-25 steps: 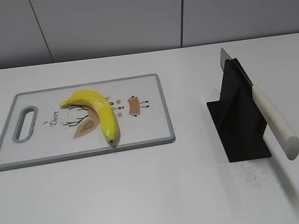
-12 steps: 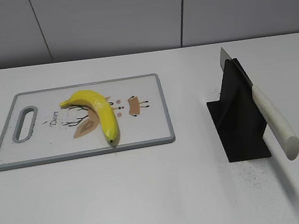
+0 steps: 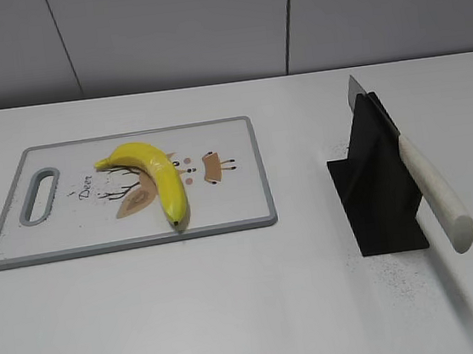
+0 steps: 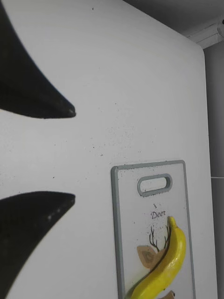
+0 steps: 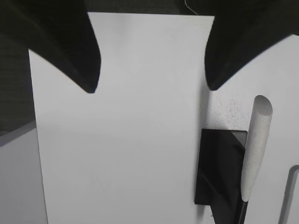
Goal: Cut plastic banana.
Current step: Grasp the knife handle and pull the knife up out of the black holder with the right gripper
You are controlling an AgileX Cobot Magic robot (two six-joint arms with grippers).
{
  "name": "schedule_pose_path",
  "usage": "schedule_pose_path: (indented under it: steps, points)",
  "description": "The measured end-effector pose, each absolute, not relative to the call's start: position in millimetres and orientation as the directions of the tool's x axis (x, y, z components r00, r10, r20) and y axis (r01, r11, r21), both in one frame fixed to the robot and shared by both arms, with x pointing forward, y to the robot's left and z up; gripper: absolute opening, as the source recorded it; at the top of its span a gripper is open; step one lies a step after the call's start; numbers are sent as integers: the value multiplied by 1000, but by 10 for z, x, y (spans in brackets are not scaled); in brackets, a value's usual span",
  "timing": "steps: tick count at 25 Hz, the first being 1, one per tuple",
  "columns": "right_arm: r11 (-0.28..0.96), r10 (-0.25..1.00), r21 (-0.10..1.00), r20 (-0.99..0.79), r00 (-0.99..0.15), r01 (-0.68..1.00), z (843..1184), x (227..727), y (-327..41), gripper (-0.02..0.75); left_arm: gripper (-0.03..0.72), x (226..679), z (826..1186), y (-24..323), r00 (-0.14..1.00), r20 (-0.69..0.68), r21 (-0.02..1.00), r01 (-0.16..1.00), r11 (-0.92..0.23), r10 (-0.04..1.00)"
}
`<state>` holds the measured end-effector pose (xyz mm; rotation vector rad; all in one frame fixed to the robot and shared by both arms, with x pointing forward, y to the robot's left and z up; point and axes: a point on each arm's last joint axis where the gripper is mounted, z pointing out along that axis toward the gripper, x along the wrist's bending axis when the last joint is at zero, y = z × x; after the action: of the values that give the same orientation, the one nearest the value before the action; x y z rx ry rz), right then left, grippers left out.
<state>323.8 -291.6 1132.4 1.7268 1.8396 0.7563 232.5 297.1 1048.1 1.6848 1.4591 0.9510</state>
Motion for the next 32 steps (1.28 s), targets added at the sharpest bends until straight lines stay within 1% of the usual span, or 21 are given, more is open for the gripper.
schedule_pose_path:
  steps: [5, 9, 15, 17, 20, 22, 25, 32]
  points:
    - [46, 998, 606, 12, -67, 794, 11372, 3543, -2890, 557, 491, 2325, 10481, 2971, 94, 82, 872, 476, -117, 992]
    - [63, 996, 532, 25, -90, 845, 11328, 3738, -2832, 557, 491, 2325, 10481, 2970, 95, 81, 872, 475, -117, 992]
    - [160, 977, 461, 50, -206, 873, 11296, 4010, -2510, 557, 491, 2325, 10481, 2970, 95, 81, 872, 475, -117, 992]
    - [163, 975, 433, 66, -212, 887, 11283, 4140, -2402, 557, 491, 2325, 10481, 2970, 95, 81, 872, 475, -117, 992]
    - [130, 973, 382, 127, -191, 915, 11243, 4357, -2267, 557, 491, 2325, 10481, 2970, 95, 81, 872, 475, -117, 992]
    - [112, 969, 333, 172, -177, 936, 11164, 4481, -2182, 557, 491, 2325, 10481, 2970, 95, 81, 872, 475, -117, 992]
    - [100, 967, 236, 206, -150, 966, 10957, 4661, -2080, 557, 491, 2325, 10481, 2970, 95, 81, 872, 475, -117, 992]
    - [102, 977, 23, 187, -104, 995, 10394, 5002, -1946, 557, 491, 2325, 10481, 2970, 95, 81, 872, 475, -117, 992]
